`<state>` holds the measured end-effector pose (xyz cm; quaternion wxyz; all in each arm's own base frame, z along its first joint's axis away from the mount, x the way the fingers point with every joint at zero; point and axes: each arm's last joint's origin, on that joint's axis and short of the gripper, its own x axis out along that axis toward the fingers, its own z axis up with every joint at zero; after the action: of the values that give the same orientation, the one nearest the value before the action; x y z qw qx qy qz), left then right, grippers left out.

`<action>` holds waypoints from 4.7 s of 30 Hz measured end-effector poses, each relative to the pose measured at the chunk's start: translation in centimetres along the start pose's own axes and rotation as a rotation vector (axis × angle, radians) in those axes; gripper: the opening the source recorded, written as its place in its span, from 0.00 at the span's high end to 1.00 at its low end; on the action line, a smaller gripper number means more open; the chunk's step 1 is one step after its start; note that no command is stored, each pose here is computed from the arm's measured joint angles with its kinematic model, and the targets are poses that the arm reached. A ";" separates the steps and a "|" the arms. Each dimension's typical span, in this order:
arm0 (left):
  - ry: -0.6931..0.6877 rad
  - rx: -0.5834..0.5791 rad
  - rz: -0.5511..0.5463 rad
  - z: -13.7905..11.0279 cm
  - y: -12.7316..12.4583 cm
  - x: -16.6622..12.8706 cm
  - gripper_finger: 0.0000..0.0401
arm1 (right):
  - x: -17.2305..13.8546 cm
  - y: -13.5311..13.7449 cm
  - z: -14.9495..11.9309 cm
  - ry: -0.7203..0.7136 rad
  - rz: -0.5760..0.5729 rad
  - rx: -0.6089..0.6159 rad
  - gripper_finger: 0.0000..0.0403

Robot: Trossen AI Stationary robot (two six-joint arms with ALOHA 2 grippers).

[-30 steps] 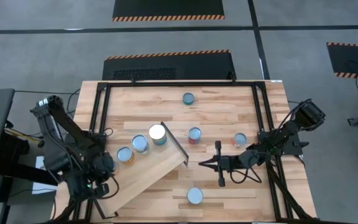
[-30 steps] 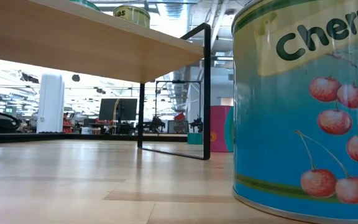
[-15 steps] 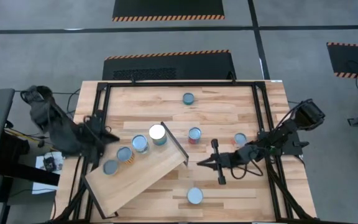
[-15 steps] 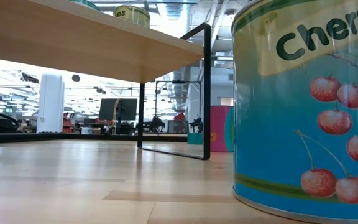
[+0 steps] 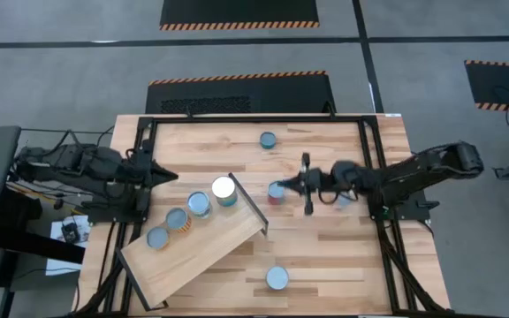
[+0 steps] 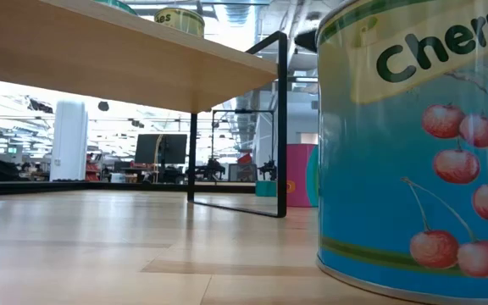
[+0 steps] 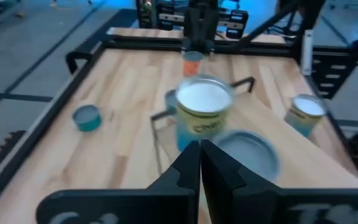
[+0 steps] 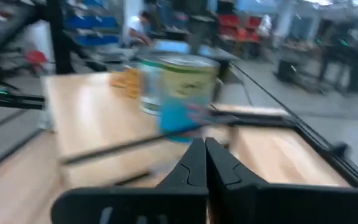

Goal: Pick and place cans onto a shelf
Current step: Put the green tuna can on the shelf

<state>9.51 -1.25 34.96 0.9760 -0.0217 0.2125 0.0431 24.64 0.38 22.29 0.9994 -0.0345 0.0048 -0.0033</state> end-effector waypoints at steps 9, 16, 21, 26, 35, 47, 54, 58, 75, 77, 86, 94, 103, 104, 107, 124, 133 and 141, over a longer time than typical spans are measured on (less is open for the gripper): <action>0.004 0.007 0.167 0.6 2.5 1.0 1.00 | -1.1 -8.2 0.7 0.272 -0.292 0.148 0.99; 0.116 -0.040 0.315 0.6 5.0 3.3 1.00 | 0.0 -15.1 -0.4 0.413 -0.388 0.324 0.91; 0.125 -0.113 0.423 0.7 6.8 3.8 1.00 | 2.0 -18.6 -2.1 0.549 -0.445 0.406 0.78; 0.134 -0.159 0.495 0.6 8.1 4.0 1.00 | 4.2 -21.2 -3.8 0.667 -0.472 0.491 0.67; 0.109 -0.155 0.541 1.1 9.5 5.1 1.00 | 6.7 -23.7 -6.3 0.766 -0.481 0.567 0.65; 0.167 -0.074 0.487 1.1 10.3 6.9 1.00 | 7.3 -23.7 -7.7 0.866 -0.369 0.442 0.83; 0.172 -0.059 0.458 1.0 10.1 6.6 1.00 | 7.8 -21.5 -6.8 0.963 -0.099 0.022 0.76; 0.182 -0.041 0.454 0.9 10.1 6.6 1.00 | 8.5 -20.5 -6.8 0.987 -0.046 -0.128 0.69; 0.184 -0.024 0.405 0.9 10.0 6.7 1.00 | 8.9 -20.7 -7.4 1.005 0.011 -0.346 0.65; 0.185 -0.023 0.405 0.9 10.0 6.7 1.00 | 8.9 -20.5 -7.7 1.019 0.023 -0.344 0.66; 0.189 -0.024 0.400 0.8 9.9 6.7 1.00 | 9.2 -20.8 -8.4 1.010 0.014 -0.361 0.74; 0.189 -0.024 0.398 0.8 9.9 6.7 1.00 | 9.1 -21.1 -8.4 1.010 0.012 -0.366 0.84; 0.180 -0.020 0.351 0.9 9.8 6.8 1.00 | 8.9 -21.0 -8.5 1.030 0.031 -0.368 0.87; 0.179 -0.016 0.344 0.9 9.8 6.8 1.00 | 8.9 -21.0 -8.5 1.030 0.030 -0.367 0.89; 0.181 -0.009 0.344 0.9 9.8 6.8 1.00 | 8.9 -21.0 -8.4 1.030 0.026 -0.359 0.96; 0.134 0.036 0.132 1.0 9.2 6.9 1.00 | 5.6 -15.3 5.2 0.664 0.231 -0.237 0.99; -0.045 0.106 -0.088 2.7 8.8 8.2 0.98 | 5.2 -12.4 9.1 0.304 0.594 -0.086 0.99; -0.027 0.156 -0.238 4.5 8.2 11.4 0.81 | 6.2 -10.0 9.1 0.302 0.711 -0.026 0.99</action>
<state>20.90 8.00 34.09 0.9757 0.0296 0.1977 -0.0894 30.84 -8.96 32.04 0.9256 -0.0426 0.1638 0.3384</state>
